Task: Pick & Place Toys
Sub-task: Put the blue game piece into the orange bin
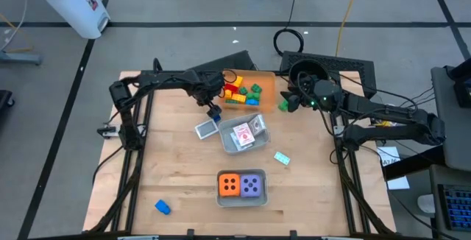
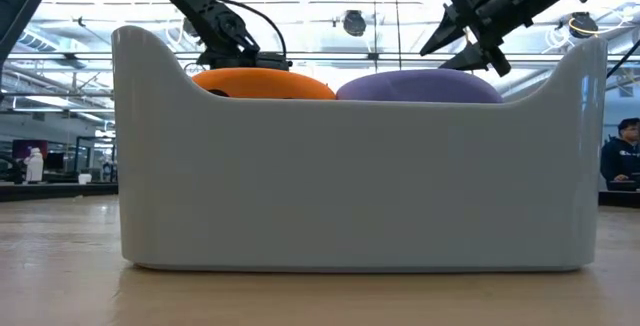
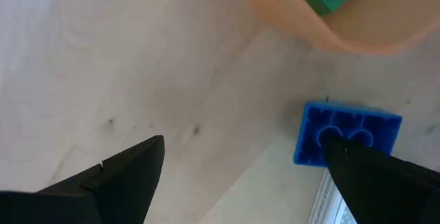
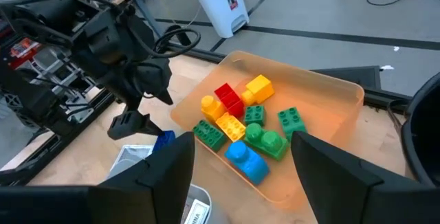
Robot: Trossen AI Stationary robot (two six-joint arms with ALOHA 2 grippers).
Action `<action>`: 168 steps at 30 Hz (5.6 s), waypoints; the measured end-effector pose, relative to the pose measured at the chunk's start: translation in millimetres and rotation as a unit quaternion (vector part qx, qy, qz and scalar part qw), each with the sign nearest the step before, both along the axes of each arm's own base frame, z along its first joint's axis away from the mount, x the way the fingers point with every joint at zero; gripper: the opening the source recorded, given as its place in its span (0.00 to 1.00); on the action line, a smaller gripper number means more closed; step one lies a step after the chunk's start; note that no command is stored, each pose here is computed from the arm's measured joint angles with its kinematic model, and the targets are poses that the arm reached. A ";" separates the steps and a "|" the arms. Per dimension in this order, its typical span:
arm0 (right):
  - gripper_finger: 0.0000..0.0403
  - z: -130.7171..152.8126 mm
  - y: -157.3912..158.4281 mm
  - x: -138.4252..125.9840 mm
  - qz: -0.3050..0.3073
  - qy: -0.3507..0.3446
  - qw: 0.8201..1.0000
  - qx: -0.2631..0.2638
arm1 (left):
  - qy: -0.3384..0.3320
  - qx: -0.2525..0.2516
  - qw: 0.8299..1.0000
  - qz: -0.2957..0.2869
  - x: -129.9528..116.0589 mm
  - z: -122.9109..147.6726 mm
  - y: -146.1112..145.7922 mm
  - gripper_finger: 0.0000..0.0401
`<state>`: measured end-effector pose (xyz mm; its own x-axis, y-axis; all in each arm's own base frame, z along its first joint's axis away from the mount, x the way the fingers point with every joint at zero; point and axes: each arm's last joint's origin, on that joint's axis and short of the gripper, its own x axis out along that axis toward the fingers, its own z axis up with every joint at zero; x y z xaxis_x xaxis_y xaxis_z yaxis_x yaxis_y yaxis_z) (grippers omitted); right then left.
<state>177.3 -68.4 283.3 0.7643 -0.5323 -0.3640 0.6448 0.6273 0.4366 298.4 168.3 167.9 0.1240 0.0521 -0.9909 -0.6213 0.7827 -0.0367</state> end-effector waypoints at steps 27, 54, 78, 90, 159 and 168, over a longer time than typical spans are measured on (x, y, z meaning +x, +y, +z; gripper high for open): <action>0.59 -0.1 0.3 0.1 0.013 0.017 1.000 -0.023 | 0.169 0.056 0.983 0.052 -34.4 2.0 10.7 0.99; 0.59 -0.8 0.4 -0.2 0.013 0.019 1.000 -0.020 | 0.008 0.060 0.935 -0.350 -7.1 40.0 -29.6 0.74; 0.59 -2.6 0.7 -1.0 0.017 0.034 0.999 -0.022 | 0.029 0.088 0.910 -0.404 4.2 15.0 -14.2 0.74; 0.59 -2.6 0.8 -1.0 0.018 0.036 0.999 -0.025 | 0.040 0.063 0.897 -0.436 -6.6 -2.1 -18.5 0.74; 0.59 8.8 7.3 86.2 0.164 -0.242 0.947 -0.134 | -0.593 -0.028 0.787 -0.168 -5.3 165.9 -56.3 0.36; 0.59 8.8 15.7 97.2 0.198 -0.307 0.922 -0.129 | -0.610 -0.045 0.770 -0.182 1.7 171.0 -73.4 0.36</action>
